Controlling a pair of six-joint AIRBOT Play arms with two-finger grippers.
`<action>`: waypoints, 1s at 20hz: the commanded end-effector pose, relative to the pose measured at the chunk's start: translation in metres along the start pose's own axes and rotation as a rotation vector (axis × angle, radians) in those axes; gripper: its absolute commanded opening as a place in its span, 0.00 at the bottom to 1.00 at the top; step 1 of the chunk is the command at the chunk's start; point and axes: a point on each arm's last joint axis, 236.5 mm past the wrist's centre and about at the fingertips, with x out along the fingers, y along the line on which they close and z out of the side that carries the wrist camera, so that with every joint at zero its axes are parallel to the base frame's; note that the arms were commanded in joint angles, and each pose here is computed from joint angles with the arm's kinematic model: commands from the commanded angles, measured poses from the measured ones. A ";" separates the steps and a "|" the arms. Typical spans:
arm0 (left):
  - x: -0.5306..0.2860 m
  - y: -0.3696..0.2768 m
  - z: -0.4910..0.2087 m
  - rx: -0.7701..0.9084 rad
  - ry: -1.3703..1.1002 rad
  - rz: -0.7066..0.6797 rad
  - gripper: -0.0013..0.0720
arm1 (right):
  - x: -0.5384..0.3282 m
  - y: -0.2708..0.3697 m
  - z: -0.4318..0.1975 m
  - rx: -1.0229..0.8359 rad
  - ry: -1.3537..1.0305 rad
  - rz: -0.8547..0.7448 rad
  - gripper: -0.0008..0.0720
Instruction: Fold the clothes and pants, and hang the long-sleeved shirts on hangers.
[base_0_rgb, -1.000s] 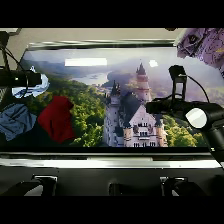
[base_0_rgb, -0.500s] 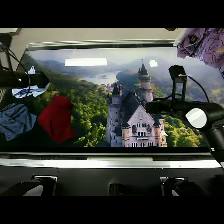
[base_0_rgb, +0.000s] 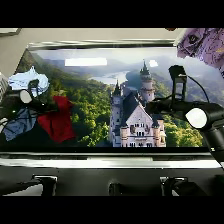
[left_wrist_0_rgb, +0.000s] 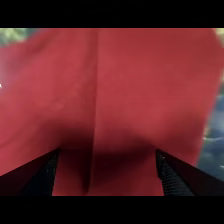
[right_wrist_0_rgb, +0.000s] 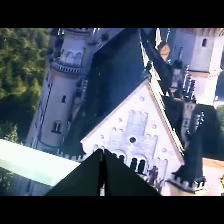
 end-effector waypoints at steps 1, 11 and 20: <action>0.039 -0.009 -0.024 -0.036 0.098 -0.024 0.88 | -0.001 0.000 0.001 0.000 -0.002 0.001 0.05; -0.097 -0.266 -0.043 0.126 0.040 -0.699 0.04 | -0.008 -0.002 -0.003 -0.013 0.011 -0.011 0.13; -0.087 -0.433 -0.138 0.155 -0.051 -0.883 0.05 | -0.072 -0.041 -0.038 -0.113 0.094 -0.191 0.20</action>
